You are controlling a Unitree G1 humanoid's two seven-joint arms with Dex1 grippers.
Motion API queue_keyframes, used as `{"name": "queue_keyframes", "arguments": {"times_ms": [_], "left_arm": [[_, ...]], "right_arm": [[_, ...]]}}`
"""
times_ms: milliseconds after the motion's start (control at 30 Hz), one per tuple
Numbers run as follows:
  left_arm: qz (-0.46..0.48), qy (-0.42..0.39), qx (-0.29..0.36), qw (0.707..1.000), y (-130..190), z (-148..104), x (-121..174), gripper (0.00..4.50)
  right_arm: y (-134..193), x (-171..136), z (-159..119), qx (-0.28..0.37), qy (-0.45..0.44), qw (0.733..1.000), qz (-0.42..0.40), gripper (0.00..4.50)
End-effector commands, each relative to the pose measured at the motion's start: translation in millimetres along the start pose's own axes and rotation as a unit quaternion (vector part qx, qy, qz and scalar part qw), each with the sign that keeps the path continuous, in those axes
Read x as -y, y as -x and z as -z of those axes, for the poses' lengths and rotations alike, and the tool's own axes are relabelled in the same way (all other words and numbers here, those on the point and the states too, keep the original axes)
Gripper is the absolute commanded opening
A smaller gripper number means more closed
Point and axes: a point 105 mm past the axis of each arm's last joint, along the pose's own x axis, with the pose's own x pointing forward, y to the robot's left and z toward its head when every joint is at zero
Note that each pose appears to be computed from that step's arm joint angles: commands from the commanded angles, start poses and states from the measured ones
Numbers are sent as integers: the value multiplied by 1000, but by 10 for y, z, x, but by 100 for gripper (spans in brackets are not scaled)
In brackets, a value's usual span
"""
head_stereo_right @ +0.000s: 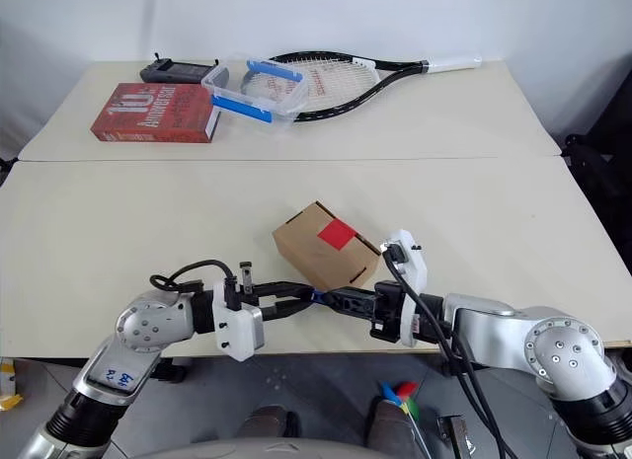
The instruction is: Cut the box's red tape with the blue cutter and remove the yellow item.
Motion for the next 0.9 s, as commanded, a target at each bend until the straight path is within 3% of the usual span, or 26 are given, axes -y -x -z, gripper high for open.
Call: {"name": "queue_keyframes", "arguments": {"times_ms": [33, 167, 333, 433, 533, 667, 800, 900], "left_arm": [[-13, -10, 12, 1000, -17, -74, -51, 41], [-17, 0, 17, 1000, -20, -83, -60, 41], [-22, 83, 63, 994, 33, -209, -69, 191], [-27, 205, 89, 974, 228, -248, -111, 280], [11, 333, 51, 942, 552, -102, -53, 284], [31, 407, -7, 913, 885, 110, -27, 284], [9, 456, -8, 890, 1055, 287, -156, 284], [5, 455, -14, 890, 1060, 447, -195, 221]], "right_arm": [[-11, -77, 24, -6, 9, 1000, -18, 15], [-17, -78, 30, -8, 9, 1000, -20, 15], [37, -158, -22, -1, 17, 999, -50, 15], [190, -269, -77, 0, 34, 995, -91, 15], [393, -342, -115, -5, 59, 991, -121, 15], [600, -375, -181, -2, 80, 988, -130, 15], [887, -285, -367, 14, 114, 991, -70, 15], [1214, -57, -553, 32, 159, 986, 36, 15]]}}
